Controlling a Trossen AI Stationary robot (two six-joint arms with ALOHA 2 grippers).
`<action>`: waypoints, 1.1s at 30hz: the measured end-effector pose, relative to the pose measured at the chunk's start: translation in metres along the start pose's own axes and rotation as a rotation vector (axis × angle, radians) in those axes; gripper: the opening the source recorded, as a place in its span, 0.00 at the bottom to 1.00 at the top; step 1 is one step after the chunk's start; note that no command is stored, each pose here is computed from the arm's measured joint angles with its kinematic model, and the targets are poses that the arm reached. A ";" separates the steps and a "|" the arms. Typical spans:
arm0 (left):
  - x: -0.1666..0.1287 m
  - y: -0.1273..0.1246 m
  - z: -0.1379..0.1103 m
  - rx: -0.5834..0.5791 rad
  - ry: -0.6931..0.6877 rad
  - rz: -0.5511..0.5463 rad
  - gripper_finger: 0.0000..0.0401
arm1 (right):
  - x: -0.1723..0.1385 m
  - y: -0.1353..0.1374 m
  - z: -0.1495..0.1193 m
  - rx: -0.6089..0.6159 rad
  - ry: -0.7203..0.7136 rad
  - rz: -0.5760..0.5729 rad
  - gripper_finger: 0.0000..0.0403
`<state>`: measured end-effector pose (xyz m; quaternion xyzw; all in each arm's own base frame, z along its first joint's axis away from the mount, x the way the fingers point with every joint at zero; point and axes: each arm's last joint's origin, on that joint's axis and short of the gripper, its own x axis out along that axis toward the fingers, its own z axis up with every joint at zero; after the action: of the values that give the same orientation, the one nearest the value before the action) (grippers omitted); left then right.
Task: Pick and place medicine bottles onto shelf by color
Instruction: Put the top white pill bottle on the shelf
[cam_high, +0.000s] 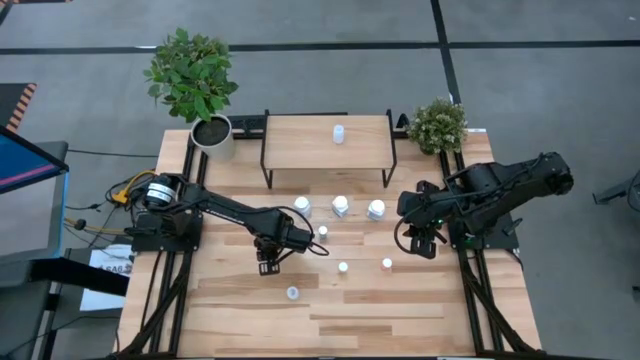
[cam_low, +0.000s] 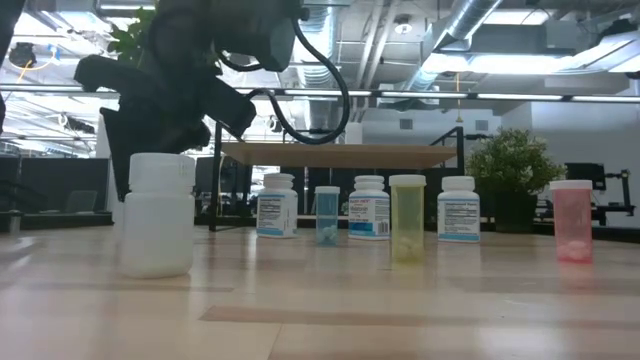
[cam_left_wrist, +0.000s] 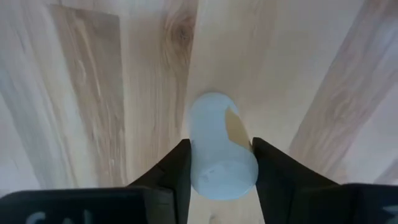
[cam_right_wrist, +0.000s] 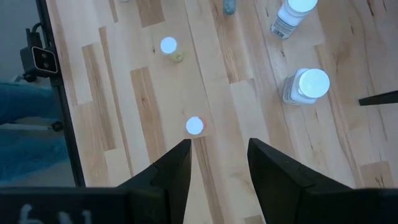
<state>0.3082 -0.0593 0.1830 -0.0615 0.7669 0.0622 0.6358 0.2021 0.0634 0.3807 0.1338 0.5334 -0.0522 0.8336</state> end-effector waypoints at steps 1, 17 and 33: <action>-0.004 0.000 -0.001 -0.004 0.010 0.004 0.27 | 0.000 0.000 0.000 0.000 0.000 0.000 0.45; -0.186 0.018 -0.039 -0.052 -0.843 -0.037 0.27 | -0.002 0.011 0.015 -0.285 -0.175 0.075 0.45; -0.246 0.016 -0.070 0.060 -1.342 -0.069 0.27 | 0.026 0.014 0.059 -0.443 -0.672 0.070 0.45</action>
<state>0.2831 -0.0524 0.4381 -0.0163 0.2042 0.0454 0.9777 0.2682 0.0621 0.3833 -0.0553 0.2246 0.0516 0.9715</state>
